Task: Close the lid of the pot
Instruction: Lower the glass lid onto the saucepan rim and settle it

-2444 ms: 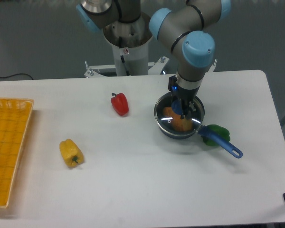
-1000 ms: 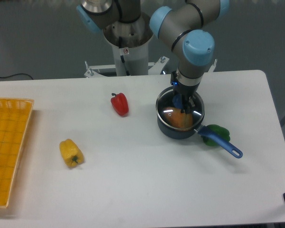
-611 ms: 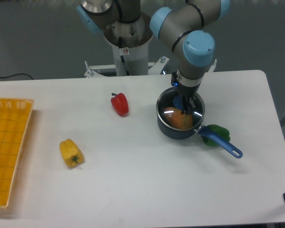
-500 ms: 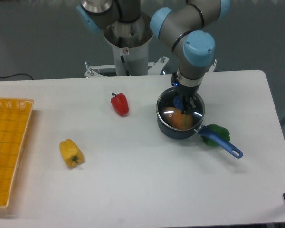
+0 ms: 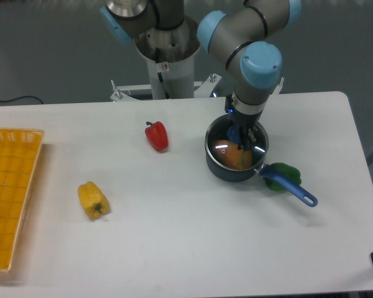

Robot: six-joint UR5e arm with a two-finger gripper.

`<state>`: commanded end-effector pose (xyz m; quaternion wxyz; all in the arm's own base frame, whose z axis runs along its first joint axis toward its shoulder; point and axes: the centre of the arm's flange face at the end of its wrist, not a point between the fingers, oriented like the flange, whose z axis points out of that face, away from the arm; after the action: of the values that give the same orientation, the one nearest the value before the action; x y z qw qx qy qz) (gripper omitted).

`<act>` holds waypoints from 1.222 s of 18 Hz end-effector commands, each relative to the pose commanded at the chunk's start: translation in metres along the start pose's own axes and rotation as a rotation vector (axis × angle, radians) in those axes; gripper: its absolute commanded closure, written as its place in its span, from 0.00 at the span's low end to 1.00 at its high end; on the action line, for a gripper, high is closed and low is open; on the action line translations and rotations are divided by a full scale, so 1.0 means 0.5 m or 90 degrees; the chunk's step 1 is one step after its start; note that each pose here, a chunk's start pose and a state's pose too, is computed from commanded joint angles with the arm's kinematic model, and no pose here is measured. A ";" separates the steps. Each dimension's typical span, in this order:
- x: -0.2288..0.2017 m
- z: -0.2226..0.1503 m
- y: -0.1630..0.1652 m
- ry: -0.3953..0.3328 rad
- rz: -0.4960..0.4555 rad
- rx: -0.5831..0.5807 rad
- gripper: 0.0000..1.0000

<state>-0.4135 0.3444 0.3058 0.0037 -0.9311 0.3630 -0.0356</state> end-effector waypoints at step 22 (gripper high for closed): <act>-0.010 0.006 0.005 0.001 0.002 -0.001 0.36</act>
<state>-0.4188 0.3458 0.3023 0.0030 -0.9305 0.3645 -0.0363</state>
